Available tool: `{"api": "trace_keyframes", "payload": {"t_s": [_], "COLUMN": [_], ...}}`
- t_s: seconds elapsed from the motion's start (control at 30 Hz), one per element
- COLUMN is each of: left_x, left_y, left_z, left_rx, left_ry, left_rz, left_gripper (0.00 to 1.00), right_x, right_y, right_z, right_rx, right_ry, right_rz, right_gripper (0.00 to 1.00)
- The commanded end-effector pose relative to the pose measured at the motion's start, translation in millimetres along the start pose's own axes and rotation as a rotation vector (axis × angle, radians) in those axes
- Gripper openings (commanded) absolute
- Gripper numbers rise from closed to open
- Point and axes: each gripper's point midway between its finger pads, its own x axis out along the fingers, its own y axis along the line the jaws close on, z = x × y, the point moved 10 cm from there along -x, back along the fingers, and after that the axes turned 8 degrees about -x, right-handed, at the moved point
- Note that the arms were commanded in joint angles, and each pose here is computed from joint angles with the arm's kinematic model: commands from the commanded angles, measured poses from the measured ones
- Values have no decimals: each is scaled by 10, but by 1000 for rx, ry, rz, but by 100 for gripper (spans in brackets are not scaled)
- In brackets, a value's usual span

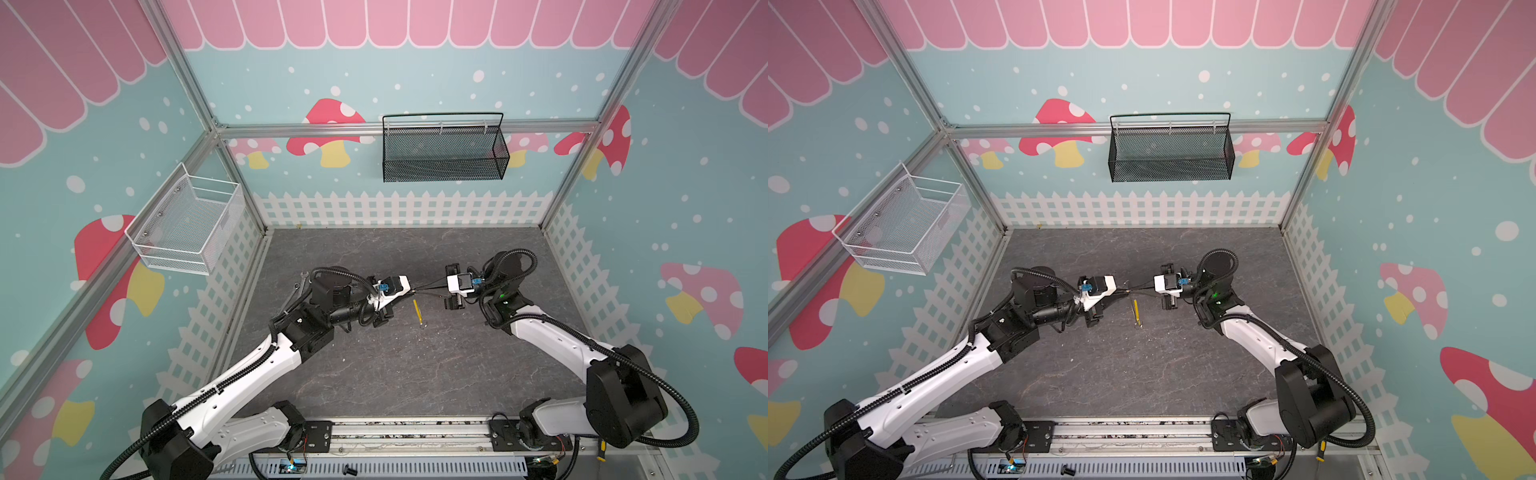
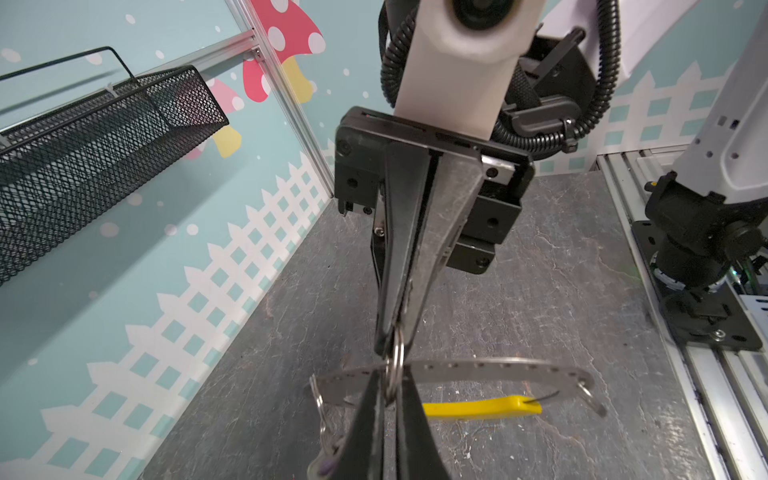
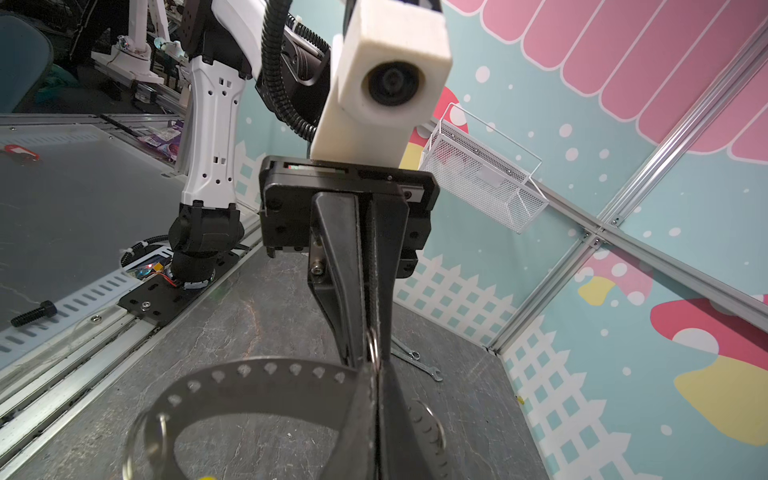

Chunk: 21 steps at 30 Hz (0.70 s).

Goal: Put the keys on the keyring

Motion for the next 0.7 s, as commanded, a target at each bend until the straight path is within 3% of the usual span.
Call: {"api": "trace_keyframes", "payload": {"t_s": [0.0,0.13,0.4,0.67], "left_x": [-21,-18,-6,19], "left_y": [-32,-37,4,25], "left_z": [141,165,238,305], "left_rx": [39,43,12,-2], "left_ry": [-30,-18,103,202], "left_rz": [-27,-32,-52,-91], "left_gripper": [1,0,0,0], "right_x": [21,20,-3,-41], "right_y": [3,27,36,35], "right_z": [-12,-25,-19,84], "right_rx": [-6,-7,-56,-121], "right_ry": [-11,-6,68,128], "right_rz": [9,8,-28,-63], "right_gripper": [0,1,25,28]}}
